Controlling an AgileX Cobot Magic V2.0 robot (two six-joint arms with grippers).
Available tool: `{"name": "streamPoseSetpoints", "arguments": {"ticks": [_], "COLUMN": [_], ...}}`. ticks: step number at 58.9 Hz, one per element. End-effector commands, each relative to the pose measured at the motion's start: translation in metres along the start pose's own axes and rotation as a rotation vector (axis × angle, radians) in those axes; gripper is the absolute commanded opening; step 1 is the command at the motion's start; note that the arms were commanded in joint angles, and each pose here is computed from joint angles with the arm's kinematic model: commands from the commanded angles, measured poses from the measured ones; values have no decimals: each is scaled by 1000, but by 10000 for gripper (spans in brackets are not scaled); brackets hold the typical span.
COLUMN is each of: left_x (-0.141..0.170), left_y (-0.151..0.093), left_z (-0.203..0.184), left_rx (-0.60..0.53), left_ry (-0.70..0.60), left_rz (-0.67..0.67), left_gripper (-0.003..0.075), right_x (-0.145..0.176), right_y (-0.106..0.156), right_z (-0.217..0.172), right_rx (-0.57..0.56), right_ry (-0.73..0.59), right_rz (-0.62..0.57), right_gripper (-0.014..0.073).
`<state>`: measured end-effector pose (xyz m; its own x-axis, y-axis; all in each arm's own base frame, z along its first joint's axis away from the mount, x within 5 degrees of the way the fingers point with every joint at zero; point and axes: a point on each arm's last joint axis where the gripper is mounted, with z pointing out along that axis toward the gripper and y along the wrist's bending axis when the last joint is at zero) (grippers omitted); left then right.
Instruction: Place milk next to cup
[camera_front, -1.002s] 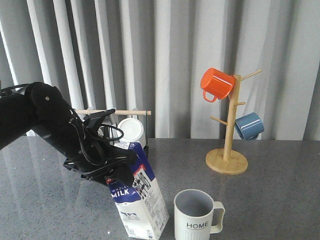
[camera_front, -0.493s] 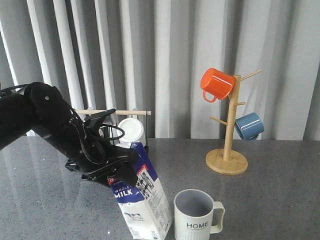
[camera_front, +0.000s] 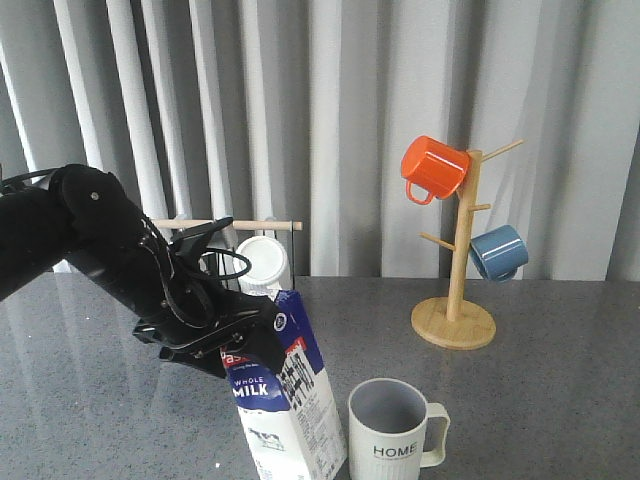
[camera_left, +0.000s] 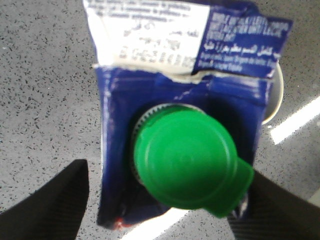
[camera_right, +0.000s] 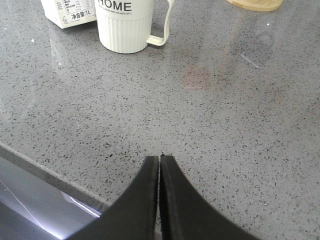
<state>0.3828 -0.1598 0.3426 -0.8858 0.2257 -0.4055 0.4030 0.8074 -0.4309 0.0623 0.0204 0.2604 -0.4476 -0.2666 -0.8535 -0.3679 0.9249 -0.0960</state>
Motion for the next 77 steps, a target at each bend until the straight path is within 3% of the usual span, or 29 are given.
{"name": "streamPoseSetpoints", "arguments": {"ticks": [1,23,50,67,77], "left_x": [-1,-8,-13,11,37], "left_y": [-20,-33,-61,-79,-89], "left_z": [-27,-53,-111,-174,-220], "left_rx": [51,54,41,-87,-214], "left_ry": [-69,-152,-329,-472,-579], "left_rz": [18,60,146,225,259], "left_gripper": [525,525,525,517,406], "right_x": [-13,-13,-13,-13,-13], "right_y": [-1,-1,-1,-1,-1], "right_z": [-3,-3,-3,-3,-3], "right_rx": [5,5,6,7,10], "right_ry": [-84,-84,-84,-86,-86], "right_rz": [-12,-12,-12,-13,-9], "right_gripper": [-6,-6,-6,-6,-6]}}
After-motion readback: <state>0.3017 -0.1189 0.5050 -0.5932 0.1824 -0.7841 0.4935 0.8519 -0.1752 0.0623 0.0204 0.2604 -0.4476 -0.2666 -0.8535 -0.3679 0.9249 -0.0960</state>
